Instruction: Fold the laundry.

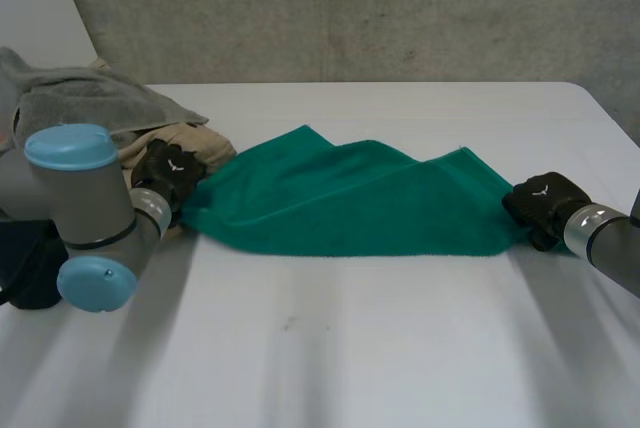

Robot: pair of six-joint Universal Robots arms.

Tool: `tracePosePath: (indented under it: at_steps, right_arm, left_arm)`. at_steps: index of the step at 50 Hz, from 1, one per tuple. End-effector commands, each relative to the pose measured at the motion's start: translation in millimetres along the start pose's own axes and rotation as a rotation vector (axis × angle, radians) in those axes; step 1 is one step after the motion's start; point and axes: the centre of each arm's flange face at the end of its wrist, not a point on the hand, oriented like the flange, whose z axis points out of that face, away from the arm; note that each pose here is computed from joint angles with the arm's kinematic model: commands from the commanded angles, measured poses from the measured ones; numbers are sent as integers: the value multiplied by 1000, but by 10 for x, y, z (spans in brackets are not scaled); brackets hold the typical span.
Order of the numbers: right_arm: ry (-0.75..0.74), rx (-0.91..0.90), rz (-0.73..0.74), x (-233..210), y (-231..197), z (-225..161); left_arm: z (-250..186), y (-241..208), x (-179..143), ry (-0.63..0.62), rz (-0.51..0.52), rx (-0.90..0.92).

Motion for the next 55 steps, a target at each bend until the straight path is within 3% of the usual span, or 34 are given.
tracePosePath:
  at_steps: [1, 10, 27, 33, 36, 38, 43, 48, 55]
  right_arm:
    - [3, -11, 7, 16, 0, -30]
    - [-25, -59, 50, 34, -11, -168]
    - [-41, -126, 107, 96, 77, -383]
    - [-243, -211, 83, -140, 42, -718]
    - [-422, -279, -2, -232, 8, -945]
    - [-454, -273, -55, -187, -46, -994]
    - [-287, -170, -33, -13, -268, -820]
    - [-67, 10, 148, 343, -592, -653]
    - [-46, 177, 267, 343, -918, -390]
  left_arm:
    - [-30, 80, -16, 39, -41, -44]
    - [34, 77, 77, 131, -93, -1]
    - [96, -38, -31, 192, -220, -4]
    - [1, -333, -307, 116, -261, 89]
    - [4, -453, -390, 72, -260, 138]
    - [11, -513, -400, 57, -254, 158]
    - [-2, -696, -430, 26, -243, 194]
    - [-211, -1068, -552, -1, -243, 274]
    - [-670, -1618, -822, -57, -245, 446]
